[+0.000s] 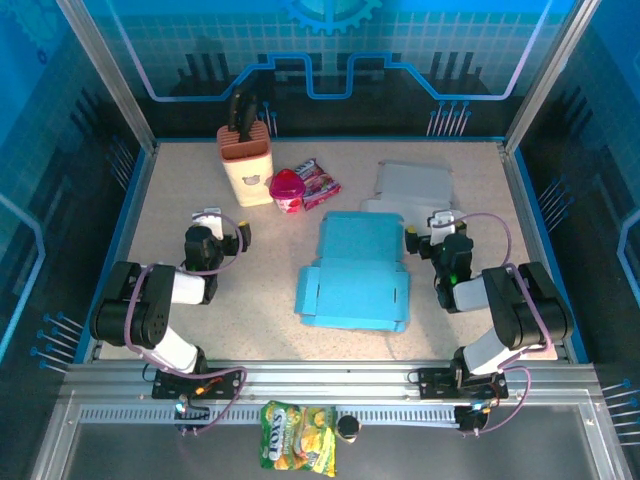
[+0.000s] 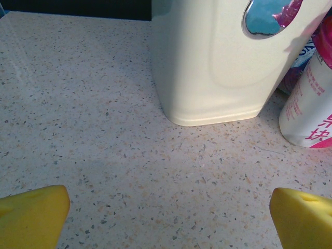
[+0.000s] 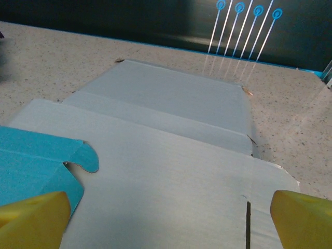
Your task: Fold the paper box
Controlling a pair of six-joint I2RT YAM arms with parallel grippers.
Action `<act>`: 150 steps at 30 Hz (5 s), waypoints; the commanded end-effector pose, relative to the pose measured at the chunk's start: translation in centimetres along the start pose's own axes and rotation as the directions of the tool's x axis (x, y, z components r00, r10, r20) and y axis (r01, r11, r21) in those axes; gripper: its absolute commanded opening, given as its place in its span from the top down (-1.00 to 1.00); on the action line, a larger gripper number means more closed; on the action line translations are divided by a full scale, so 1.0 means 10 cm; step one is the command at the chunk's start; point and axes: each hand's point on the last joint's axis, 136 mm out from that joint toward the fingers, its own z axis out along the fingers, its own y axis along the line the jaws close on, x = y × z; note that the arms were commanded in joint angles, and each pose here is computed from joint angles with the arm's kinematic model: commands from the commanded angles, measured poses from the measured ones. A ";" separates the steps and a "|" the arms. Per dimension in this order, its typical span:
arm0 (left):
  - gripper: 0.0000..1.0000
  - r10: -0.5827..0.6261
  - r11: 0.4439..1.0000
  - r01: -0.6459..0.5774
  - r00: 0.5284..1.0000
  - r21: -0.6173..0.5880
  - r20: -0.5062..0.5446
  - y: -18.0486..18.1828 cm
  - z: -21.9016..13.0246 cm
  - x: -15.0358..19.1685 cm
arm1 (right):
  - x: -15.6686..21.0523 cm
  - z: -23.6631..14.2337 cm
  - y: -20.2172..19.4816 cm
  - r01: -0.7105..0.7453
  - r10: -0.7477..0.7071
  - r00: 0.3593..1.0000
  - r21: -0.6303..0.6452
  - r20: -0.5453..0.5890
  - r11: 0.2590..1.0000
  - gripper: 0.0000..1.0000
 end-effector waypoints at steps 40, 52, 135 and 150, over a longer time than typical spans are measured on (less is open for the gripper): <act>-0.28 -0.255 0.896 0.426 0.723 0.125 -0.642 -2.36 -1.67 0.41 | 0.27 -2.25 1.20 -0.732 0.550 0.340 0.153 -0.763 0.664 -0.33; -0.20 -0.299 0.890 0.455 0.654 0.044 -0.695 -2.13 -1.06 0.75 | 0.72 -2.35 1.62 -0.827 0.688 0.129 0.306 -0.714 0.471 -0.36; 0.17 -0.187 0.880 0.458 0.576 0.125 -0.796 -2.40 -0.75 1.16 | 0.51 -1.25 1.45 -0.947 0.883 0.229 0.115 -0.410 0.299 0.90; -0.42 -0.034 0.934 0.189 0.892 0.305 -0.450 -2.47 -1.60 -0.31 | -0.65 -1.36 1.44 -0.967 0.850 0.210 0.028 -0.484 0.255 1.00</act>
